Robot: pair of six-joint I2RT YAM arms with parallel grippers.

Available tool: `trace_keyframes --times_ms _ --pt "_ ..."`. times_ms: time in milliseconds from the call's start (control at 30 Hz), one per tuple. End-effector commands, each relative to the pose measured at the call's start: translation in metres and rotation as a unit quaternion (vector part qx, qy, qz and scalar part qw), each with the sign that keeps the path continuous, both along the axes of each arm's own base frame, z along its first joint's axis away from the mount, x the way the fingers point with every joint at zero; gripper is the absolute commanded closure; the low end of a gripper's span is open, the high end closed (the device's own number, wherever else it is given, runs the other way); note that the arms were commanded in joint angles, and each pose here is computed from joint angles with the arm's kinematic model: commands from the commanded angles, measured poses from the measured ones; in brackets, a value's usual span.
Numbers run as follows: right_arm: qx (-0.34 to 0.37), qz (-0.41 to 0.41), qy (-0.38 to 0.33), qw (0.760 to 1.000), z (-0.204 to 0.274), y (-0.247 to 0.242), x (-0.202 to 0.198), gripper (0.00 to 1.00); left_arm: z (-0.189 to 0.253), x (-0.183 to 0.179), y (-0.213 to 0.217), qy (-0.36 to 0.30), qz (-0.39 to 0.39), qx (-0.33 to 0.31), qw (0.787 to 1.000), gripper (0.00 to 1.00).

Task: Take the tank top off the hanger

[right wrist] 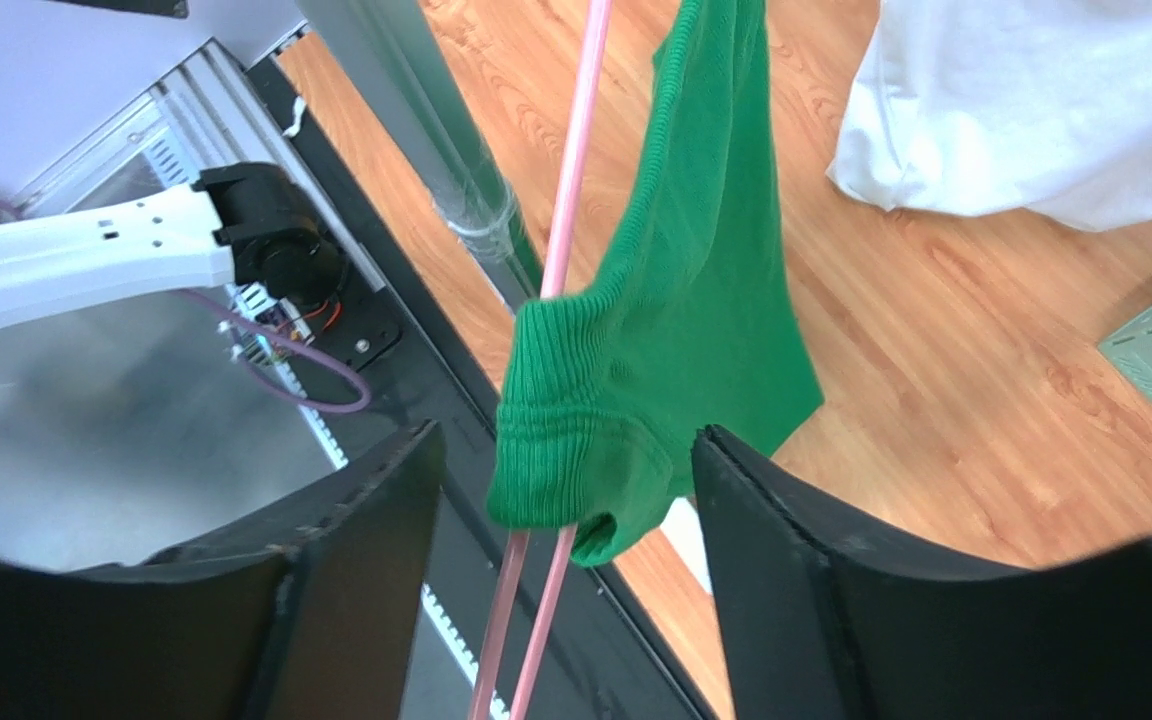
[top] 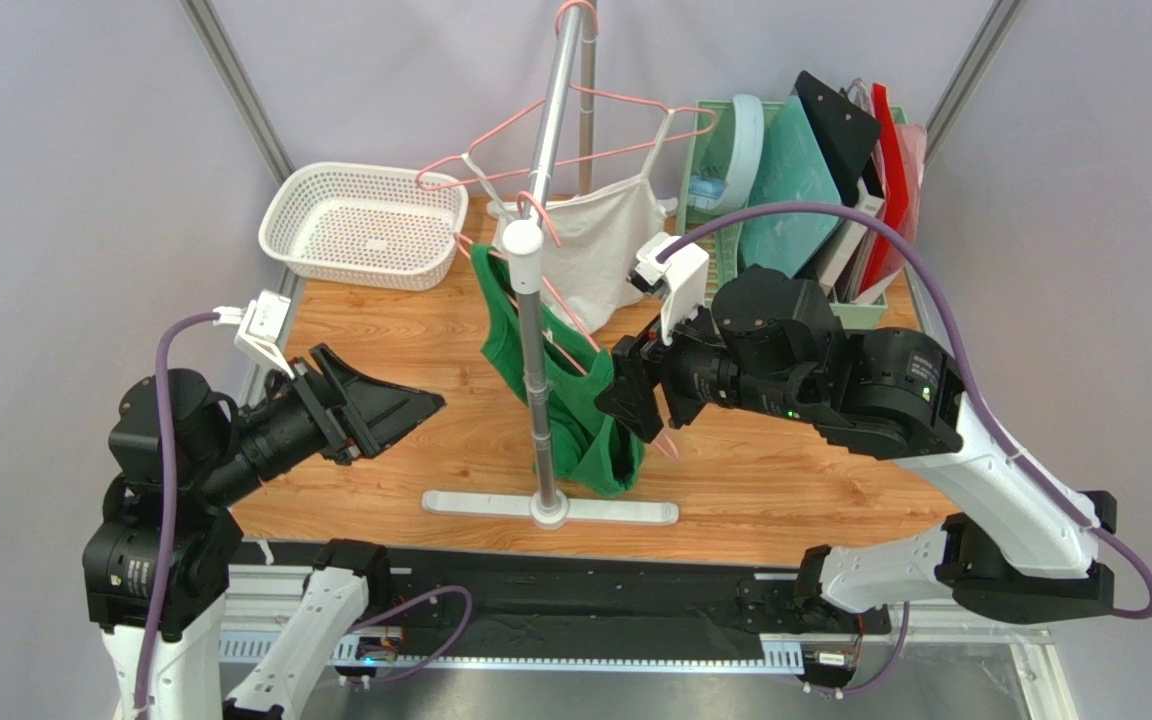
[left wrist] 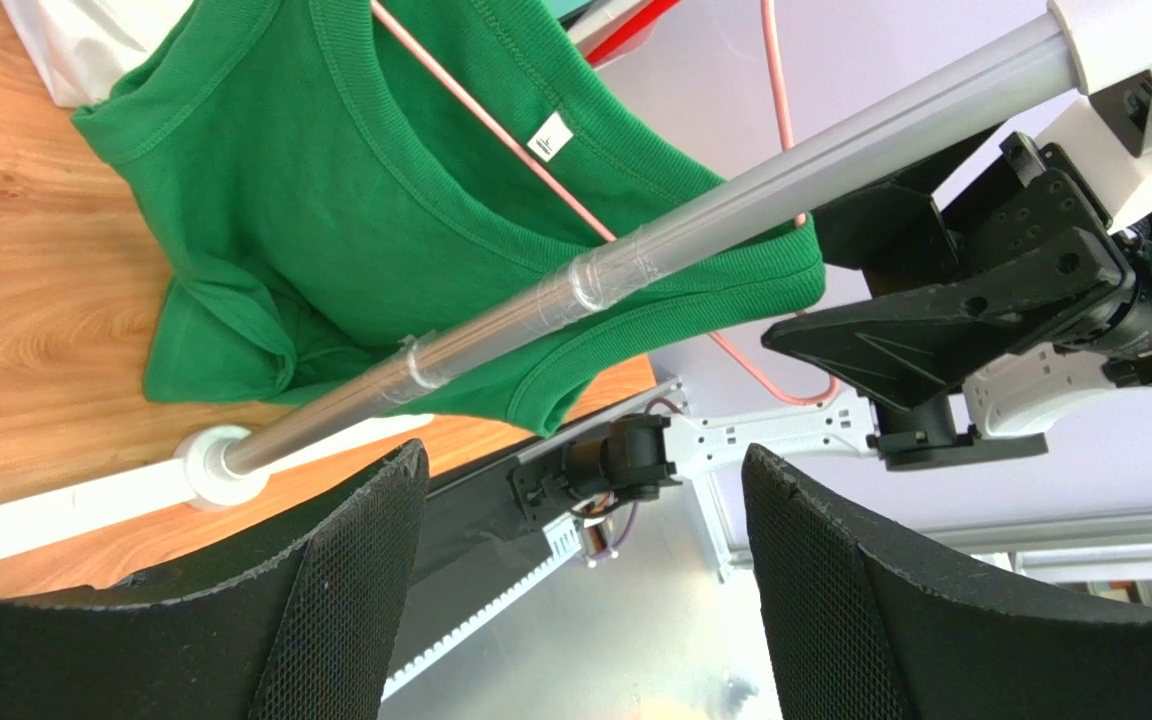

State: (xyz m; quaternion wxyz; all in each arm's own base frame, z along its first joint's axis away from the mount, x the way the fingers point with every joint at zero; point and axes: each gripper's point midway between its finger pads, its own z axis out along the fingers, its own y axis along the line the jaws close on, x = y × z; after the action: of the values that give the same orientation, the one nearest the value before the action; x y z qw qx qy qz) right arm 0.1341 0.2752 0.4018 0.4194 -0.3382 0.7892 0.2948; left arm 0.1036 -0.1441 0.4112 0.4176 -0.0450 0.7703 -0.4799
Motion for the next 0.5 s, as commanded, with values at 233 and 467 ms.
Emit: trace_keyframes --times_ms 233,467 --pt "0.012 -0.048 -0.066 0.997 0.001 0.001 0.026 0.49 0.004 -0.006 0.003 0.000 0.006 0.008 1.000 0.19" --pt "0.008 -0.071 -0.075 0.995 -0.009 -0.002 0.033 0.64 0.007 -0.004 0.002 -0.001 0.001 0.012 1.000 0.19"
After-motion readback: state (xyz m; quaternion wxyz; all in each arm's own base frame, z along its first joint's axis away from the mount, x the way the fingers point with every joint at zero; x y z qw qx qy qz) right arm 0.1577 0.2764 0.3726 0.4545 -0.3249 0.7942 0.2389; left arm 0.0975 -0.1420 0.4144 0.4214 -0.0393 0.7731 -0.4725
